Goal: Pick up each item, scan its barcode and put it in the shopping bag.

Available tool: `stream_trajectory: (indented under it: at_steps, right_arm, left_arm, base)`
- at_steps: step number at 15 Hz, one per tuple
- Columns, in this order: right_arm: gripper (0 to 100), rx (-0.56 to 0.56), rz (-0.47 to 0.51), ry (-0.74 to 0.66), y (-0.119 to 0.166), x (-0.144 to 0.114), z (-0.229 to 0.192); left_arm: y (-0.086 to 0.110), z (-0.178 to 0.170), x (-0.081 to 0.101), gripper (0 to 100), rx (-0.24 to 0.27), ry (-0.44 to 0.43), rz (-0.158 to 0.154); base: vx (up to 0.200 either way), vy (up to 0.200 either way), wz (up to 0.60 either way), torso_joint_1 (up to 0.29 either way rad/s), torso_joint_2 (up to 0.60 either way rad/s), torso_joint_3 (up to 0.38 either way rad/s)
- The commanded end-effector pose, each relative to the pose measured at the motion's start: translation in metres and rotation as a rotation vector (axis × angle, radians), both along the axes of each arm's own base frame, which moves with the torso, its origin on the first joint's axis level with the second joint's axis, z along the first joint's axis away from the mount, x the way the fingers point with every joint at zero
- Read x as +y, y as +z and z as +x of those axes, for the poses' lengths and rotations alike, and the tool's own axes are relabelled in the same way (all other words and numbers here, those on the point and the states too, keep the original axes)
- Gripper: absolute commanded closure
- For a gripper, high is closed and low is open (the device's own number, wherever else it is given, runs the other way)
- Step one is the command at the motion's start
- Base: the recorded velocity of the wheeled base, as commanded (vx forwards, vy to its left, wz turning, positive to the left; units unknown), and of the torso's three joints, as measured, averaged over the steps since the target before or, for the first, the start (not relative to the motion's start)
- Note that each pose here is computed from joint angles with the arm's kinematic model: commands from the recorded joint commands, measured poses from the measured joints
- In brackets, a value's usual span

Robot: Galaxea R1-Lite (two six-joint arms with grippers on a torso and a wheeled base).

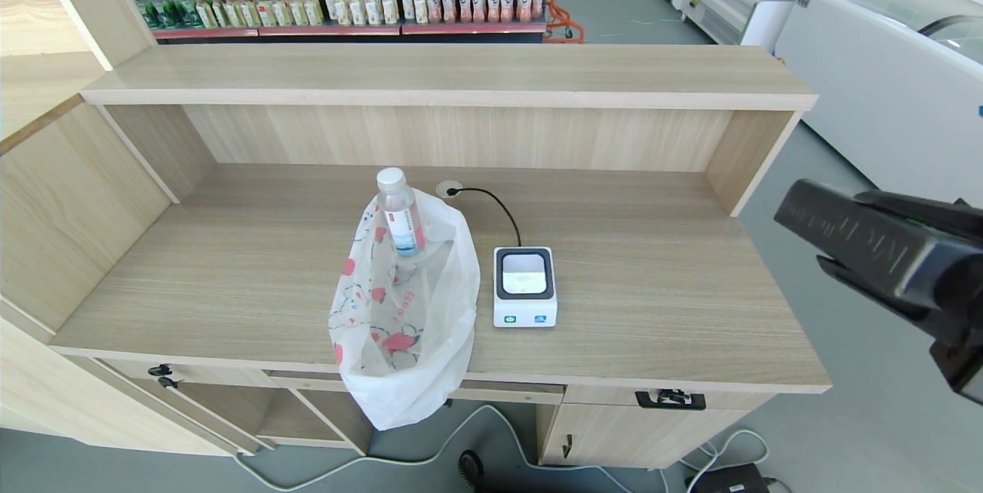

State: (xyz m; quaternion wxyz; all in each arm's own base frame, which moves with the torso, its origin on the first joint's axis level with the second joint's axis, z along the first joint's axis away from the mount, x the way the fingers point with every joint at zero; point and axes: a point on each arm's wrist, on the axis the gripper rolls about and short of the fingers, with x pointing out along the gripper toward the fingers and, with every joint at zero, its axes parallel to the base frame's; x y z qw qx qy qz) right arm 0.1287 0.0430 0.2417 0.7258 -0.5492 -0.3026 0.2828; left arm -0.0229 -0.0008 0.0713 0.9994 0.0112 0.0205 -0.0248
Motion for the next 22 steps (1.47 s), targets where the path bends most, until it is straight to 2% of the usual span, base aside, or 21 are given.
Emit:
stream_trajectory:
  at_steps: [1, 3, 5, 6, 7, 8, 9, 10, 12, 14, 22]
  right_arm:
    - [100, 0.236, 0.163, -0.167, -0.012, -0.027, 0.021]
    - [100, 0.471, 0.401, -0.141, -0.014, -0.028, 0.022]
    - [100, 0.691, 0.608, -0.191, -0.023, -0.024, 0.028]
    - [100, 0.822, 0.759, -0.157, -0.022, -0.017, 0.029]
    - [100, 0.959, 0.953, -0.125, -0.016, -0.009, 0.03]
    - [100, 1.041, 1.066, -0.12, -0.013, -0.003, 0.034]
    - [100, 1.179, 1.207, -0.094, -0.014, 0.004, 0.041]
    - [100, 1.3, 1.308, -0.09, -0.02, 0.009, 0.055]
    - [100, 1.37, 1.371, -0.103, -0.027, 0.016, 0.083]
    - [100, 1.337, 1.393, -0.094, -0.038, 0.023, 0.112]
    - [100, 1.331, 1.392, -0.093, -0.04, 0.038, 0.13]
  left_arm:
    - [0.0, 0.0, 0.0, 0, 0.0, 0.0, 0.0]
    - [0.0, 0.0, 0.0, 0, 0.0, 0.0, 0.0]
    - [0.0, 0.0, 0.0, 0, 0.0, 0.0, 0.0]
    - [0.0, 0.0, 0.0, 0, 0.0, 0.0, 0.0]
    - [0.0, 0.0, 0.0, 0, 0.0, 0.0, 0.0]
    - [0.0, 0.0, 0.0, 0, 0.0, 0.0, 0.0]
    - [0.0, 0.0, 0.0, 0, 0.0, 0.0, 0.0]
    - [0.0, 0.0, 0.0, 0, 0.0, 0.0, 0.0]
    - [0.0, 0.0, 0.0, 0, -0.002, 0.0, 0.0]
    - [0.0, 0.0, 0.0, 0, 0.0, 0.0, 0.0]
    - [0.0, 0.0, 0.0, 0, 0.0, 0.0, 0.0]
  base:
    - [0.0, 0.0, 0.0, 0.0, 0.0, 0.0]
    - [0.0, 0.0, 0.0, 0.0, 0.0, 0.0]
    - [0.0, 0.0, 0.0, 0.0, 0.0, 0.0]
    - [0.0, 0.0, 0.0, 0.0, 0.0, 0.0]
    - [0.0, 0.0, 0.0, 0.0, 0.0, 0.0]
    - [0.0, 0.0, 0.0, 0.0, 0.0, 0.0]
    - [0.0, 0.0, 0.0, 0.0, 0.0, 0.0]
    - [0.0, 0.0, 0.0, 0.0, 0.0, 0.0]
    - [0.0, 0.0, 0.0, 0.0, 0.0, 0.0]
    - [0.0, 0.0, 0.0, 0.0, 0.0, 0.0]
    - [0.0, 0.0, 0.0, 0.0, 0.0, 0.0]
